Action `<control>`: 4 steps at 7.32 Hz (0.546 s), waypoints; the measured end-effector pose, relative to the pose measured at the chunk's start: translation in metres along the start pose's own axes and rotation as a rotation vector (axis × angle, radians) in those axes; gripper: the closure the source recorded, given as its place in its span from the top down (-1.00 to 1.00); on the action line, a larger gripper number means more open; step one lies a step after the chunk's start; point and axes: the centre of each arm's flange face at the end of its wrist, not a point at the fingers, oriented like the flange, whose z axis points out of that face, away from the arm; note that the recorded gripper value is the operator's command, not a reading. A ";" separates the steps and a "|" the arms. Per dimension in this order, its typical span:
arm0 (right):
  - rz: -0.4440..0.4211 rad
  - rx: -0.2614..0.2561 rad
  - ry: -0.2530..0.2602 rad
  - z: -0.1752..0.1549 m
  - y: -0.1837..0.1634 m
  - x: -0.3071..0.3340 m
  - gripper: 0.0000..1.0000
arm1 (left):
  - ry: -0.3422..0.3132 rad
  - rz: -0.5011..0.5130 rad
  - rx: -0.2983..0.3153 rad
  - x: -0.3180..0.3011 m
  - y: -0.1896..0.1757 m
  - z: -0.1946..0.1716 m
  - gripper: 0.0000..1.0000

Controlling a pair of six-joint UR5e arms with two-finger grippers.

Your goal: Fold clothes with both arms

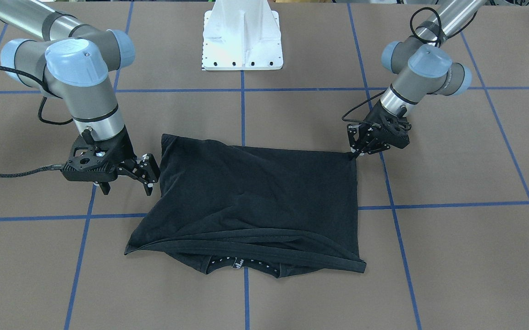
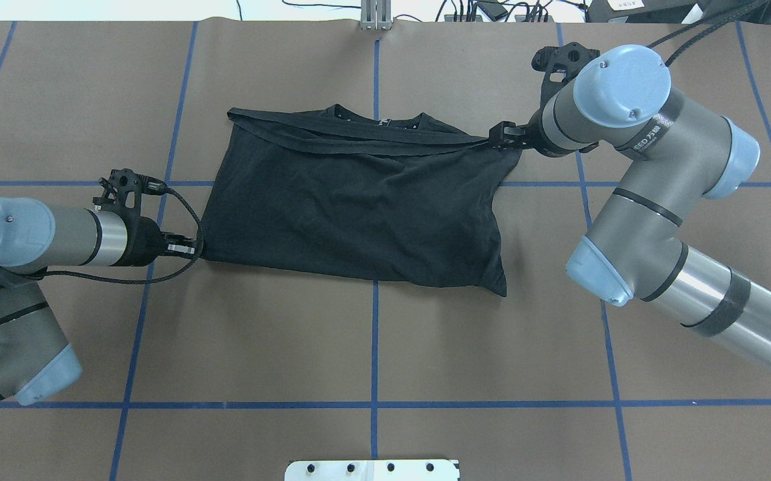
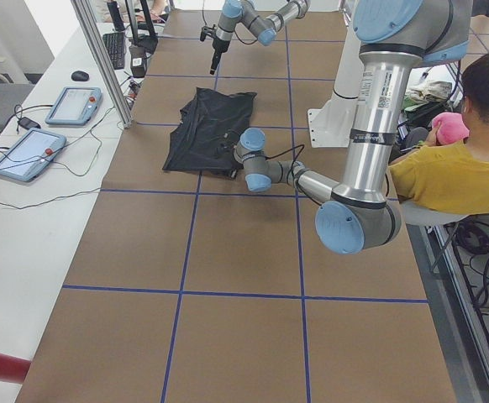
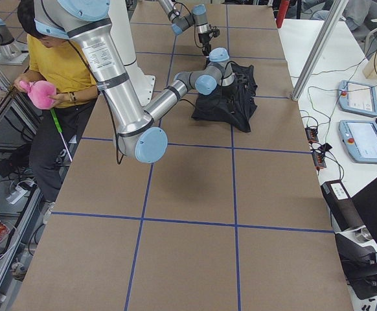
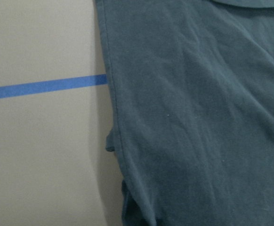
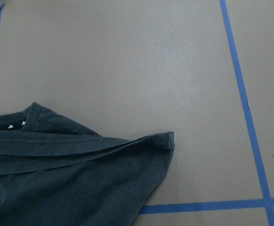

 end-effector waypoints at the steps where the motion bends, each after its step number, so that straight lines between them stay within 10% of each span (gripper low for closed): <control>1: -0.003 -0.001 -0.003 0.000 0.001 -0.003 1.00 | -0.030 0.052 0.012 -0.021 -0.011 -0.005 -1.00; 4: -0.019 -0.009 -0.015 0.000 0.010 -0.015 1.00 | -0.179 0.145 0.079 -0.112 -0.086 -0.010 -1.00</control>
